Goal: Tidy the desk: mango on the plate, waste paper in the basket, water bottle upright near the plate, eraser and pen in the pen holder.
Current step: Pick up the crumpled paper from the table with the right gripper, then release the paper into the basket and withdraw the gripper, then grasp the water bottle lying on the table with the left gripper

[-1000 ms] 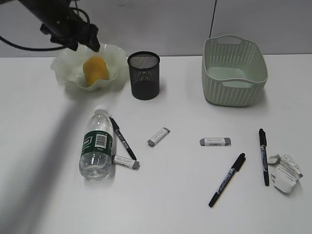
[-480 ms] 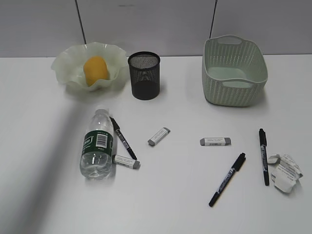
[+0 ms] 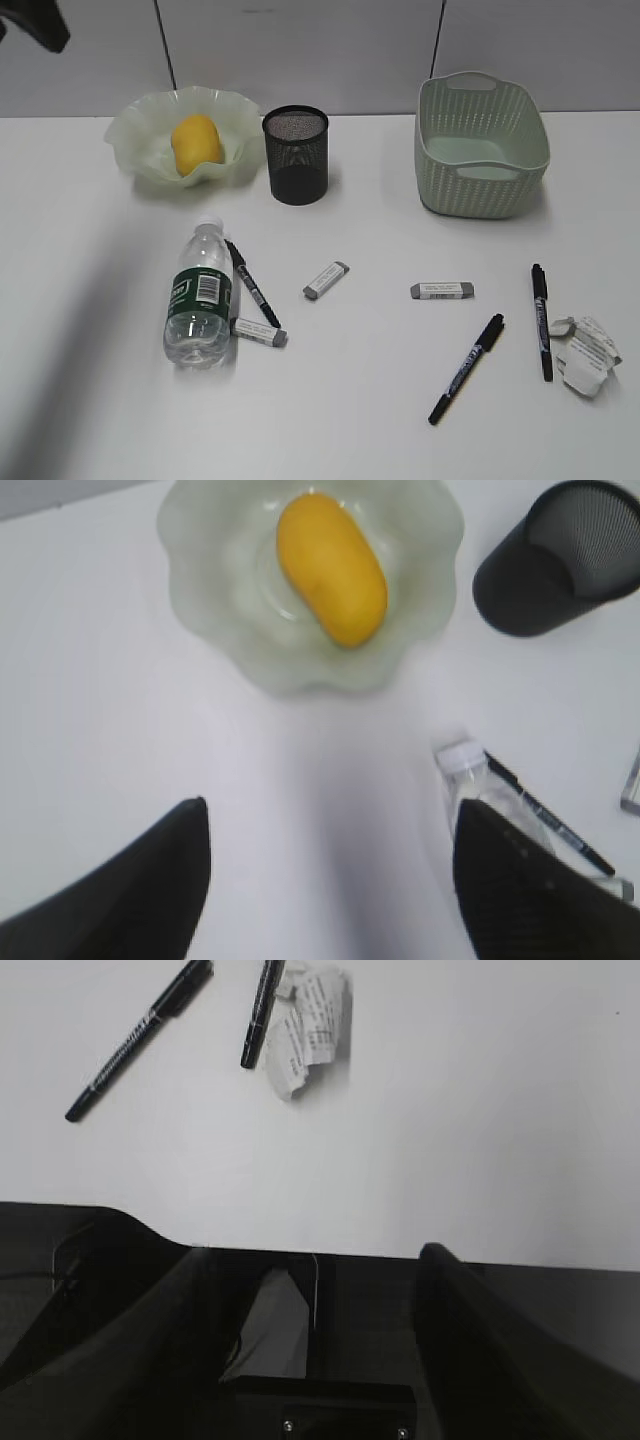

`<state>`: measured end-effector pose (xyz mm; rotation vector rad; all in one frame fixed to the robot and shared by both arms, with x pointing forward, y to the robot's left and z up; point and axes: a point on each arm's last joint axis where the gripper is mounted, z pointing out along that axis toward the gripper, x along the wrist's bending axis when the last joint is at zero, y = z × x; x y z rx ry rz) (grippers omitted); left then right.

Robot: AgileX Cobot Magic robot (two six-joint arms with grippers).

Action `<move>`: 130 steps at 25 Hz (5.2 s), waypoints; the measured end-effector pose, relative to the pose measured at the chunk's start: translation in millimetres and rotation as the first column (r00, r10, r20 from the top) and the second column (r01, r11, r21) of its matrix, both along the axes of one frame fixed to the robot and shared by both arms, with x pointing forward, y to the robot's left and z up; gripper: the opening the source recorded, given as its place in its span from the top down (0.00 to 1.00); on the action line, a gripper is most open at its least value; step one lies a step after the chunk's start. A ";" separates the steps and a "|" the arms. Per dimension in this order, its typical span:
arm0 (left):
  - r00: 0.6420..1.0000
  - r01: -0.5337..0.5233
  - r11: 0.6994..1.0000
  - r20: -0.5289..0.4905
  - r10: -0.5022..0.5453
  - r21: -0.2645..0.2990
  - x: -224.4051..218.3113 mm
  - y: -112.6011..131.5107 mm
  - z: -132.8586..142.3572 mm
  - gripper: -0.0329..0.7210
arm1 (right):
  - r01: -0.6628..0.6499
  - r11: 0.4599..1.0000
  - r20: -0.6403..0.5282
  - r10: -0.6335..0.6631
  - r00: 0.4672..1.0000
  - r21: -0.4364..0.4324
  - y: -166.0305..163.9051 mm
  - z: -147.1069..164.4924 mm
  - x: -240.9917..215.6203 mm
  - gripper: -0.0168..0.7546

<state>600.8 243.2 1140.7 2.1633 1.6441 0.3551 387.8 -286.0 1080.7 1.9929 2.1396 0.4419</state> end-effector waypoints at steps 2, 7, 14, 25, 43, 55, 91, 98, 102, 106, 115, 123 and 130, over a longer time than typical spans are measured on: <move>1.000 -0.029 1.000 -0.002 0.029 -0.002 -25.2 13.2 4.0 0.20 | -0.017 1.000 -0.081 0.016 0.997 -0.004 0.9 -13.2 16.0 0.34; 0.997 -0.064 0.998 0.037 0.063 0.004 -92.1 33.0 5.6 0.20 | -0.030 0.997 -0.143 0.039 0.989 0.067 8.8 -39.7 49.6 0.34; 0.994 -0.079 0.997 0.080 0.079 -0.001 -183.1 41.7 -10.7 0.20 | -0.014 0.997 -0.176 0.026 0.984 0.070 10.0 -71.6 81.3 0.34; 0.974 -0.065 0.996 0.213 0.077 -0.061 -293.2 42.6 -53.3 0.20 | 0.005 0.999 -0.251 0.006 0.968 0.044 8.8 -123.7 112.3 0.34; 0.904 -0.056 0.993 0.418 0.093 -0.099 -348.0 44.5 -76.9 0.26 | 0.020 1.000 -0.298 -0.022 0.954 -0.009 4.8 -166.2 128.3 0.34; 0.892 -0.084 0.990 0.435 0.125 -0.114 -342.5 45.7 -81.6 0.27 | 0.034 0.999 -0.305 -0.033 0.952 -0.003 5.4 -175.6 131.2 0.36; 0.795 -0.062 0.988 0.592 0.133 -0.139 -373.0 47.0 -80.7 0.29 | 0.001 0.990 0.308 -0.045 0.950 0.141 16.0 -8.2 190.5 0.92; 0.795 -0.062 0.988 0.592 0.133 -0.139 -373.0 47.0 -80.7 0.29 | -0.079 0.988 0.483 0.004 0.876 0.134 41.5 11.2 249.8 0.92; 0.795 -0.062 0.988 0.592 0.133 -0.139 -373.0 47.0 -80.7 0.29 | -0.104 0.987 0.452 0.039 0.891 0.119 57.5 -21.1 287.2 0.92; 0.795 -0.062 0.988 0.592 0.133 -0.139 -373.0 47.0 -80.7 0.29 | -0.106 0.991 0.366 0.067 0.928 0.087 60.8 -72.7 311.3 0.92; 0.795 -0.062 0.988 0.592 0.133 -0.139 -373.0 47.0 -80.7 0.29 | -0.105 0.992 0.261 0.082 0.962 0.074 61.8 -122.8 321.3 0.36; 0.795 -0.062 0.988 0.592 0.133 -0.139 -373.0 47.0 -80.7 0.30 | -0.106 0.990 0.288 0.077 0.955 0.088 61.7 -85.6 312.9 0.28; 0.795 -0.062 0.988 0.592 0.133 -0.139 -373.0 47.0 -80.7 0.32 | -0.177 0.981 0.144 0.165 0.976 0.077 59.1 -15.2 274.5 0.28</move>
